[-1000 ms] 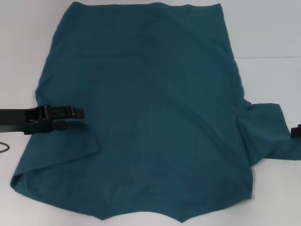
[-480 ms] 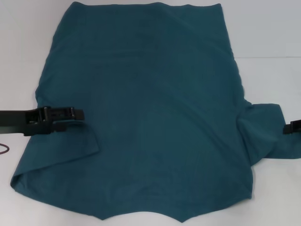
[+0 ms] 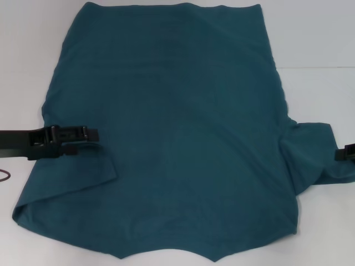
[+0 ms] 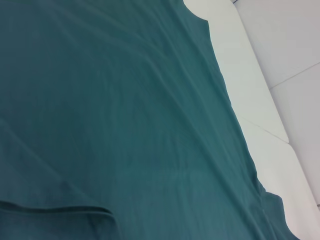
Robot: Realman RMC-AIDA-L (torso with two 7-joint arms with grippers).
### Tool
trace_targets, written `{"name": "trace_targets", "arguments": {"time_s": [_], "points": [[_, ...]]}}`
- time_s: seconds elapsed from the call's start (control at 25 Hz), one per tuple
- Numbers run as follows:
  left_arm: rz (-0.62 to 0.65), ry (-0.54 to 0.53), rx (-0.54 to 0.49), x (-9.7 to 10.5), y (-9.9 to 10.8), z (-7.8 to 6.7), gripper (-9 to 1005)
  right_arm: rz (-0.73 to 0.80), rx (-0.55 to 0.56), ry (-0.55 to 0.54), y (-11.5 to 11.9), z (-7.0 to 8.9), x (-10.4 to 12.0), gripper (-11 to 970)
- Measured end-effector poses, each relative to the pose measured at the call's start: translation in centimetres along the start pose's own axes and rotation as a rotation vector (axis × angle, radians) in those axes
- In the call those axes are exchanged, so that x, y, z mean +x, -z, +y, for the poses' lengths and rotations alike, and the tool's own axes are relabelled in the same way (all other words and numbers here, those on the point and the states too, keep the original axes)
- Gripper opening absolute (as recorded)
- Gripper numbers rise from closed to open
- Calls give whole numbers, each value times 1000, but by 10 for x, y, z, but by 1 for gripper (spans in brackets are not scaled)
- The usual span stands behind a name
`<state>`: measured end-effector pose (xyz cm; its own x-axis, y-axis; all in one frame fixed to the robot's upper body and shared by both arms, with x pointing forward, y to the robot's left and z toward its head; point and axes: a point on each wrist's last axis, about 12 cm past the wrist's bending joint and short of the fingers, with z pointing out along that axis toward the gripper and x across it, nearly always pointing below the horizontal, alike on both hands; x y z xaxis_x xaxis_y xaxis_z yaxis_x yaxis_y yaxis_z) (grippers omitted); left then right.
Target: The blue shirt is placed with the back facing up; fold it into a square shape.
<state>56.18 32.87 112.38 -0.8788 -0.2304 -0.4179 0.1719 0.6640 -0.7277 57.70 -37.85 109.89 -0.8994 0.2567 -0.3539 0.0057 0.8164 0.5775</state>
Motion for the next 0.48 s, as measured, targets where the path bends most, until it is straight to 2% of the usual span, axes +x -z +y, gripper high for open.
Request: {"name": "trace_targets", "arguments": {"time_s": [0.28, 0.48], "points": [[1, -3, 5, -1, -1, -1, 877, 5, 51, 24, -5, -5, 3, 425], [2, 3, 7, 1, -1, -1, 877, -7, 41, 32, -9, -2, 3, 424]]}}
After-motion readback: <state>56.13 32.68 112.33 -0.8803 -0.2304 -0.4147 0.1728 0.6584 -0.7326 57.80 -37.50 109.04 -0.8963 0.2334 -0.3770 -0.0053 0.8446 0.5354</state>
